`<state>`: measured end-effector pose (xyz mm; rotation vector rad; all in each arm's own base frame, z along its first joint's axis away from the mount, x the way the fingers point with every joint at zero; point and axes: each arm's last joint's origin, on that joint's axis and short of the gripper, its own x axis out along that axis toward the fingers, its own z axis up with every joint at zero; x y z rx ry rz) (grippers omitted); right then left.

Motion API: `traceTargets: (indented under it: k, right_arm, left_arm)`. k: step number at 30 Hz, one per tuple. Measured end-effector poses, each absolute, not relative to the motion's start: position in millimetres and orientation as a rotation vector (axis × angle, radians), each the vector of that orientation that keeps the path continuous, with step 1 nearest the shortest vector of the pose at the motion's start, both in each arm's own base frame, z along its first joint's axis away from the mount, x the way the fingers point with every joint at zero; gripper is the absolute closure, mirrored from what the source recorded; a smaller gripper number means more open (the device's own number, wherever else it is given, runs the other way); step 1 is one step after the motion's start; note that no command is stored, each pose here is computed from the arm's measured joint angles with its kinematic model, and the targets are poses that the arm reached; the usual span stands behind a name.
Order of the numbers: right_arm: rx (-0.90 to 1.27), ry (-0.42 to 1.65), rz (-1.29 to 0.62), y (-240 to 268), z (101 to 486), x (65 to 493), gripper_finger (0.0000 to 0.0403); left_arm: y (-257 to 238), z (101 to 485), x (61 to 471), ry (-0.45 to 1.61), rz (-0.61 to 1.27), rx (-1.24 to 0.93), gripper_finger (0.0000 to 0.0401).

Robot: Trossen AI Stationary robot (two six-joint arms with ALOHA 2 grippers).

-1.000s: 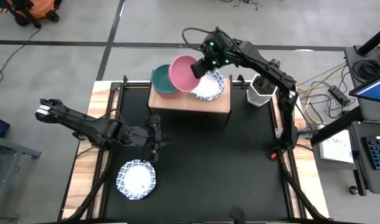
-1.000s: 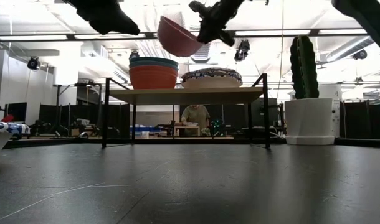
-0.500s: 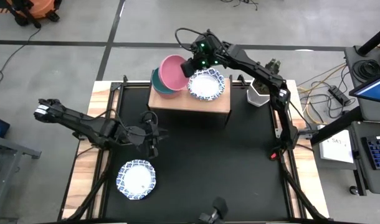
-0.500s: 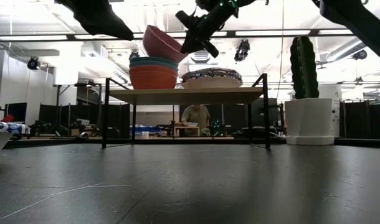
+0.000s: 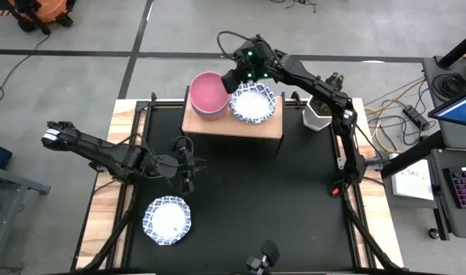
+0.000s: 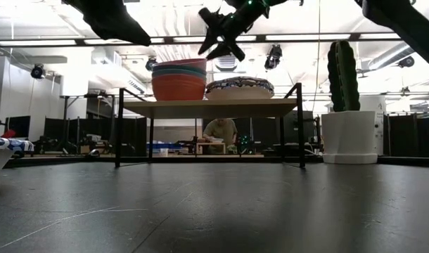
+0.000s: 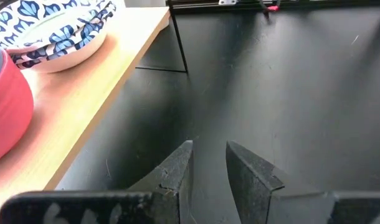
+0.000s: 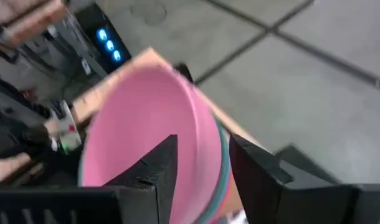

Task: Place and stack bowls onto a shelf
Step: Stack the pink bowl on top of the green bowl on the shelf, then stack the white bowl on top of the white bowl on the shelf

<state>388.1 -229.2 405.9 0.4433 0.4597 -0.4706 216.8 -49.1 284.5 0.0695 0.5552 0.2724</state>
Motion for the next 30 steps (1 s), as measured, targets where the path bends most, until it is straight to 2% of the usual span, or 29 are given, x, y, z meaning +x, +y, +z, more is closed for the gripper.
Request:
traceTargets:
  k: [3,6,20,30]
  right_arm:
    - [0.412,0.390,-0.479,-230,415,388,0.0270]
    - [0.388,0.351,-0.481,-232,414,393,0.0286]
    - [0.366,0.409,-0.468,-236,365,410,0.0358]
    - [0.284,0.343,-0.435,-221,405,390,0.0360]
  left_arm:
    - [-49,284,217,0.556,0.272,0.070,0.0324]
    - [-49,284,217,0.557,0.271,0.074,0.0324]
    - [-49,284,217,0.562,0.272,0.076,0.0324]
    - [-49,284,217,0.559,0.271,0.075,0.0324]
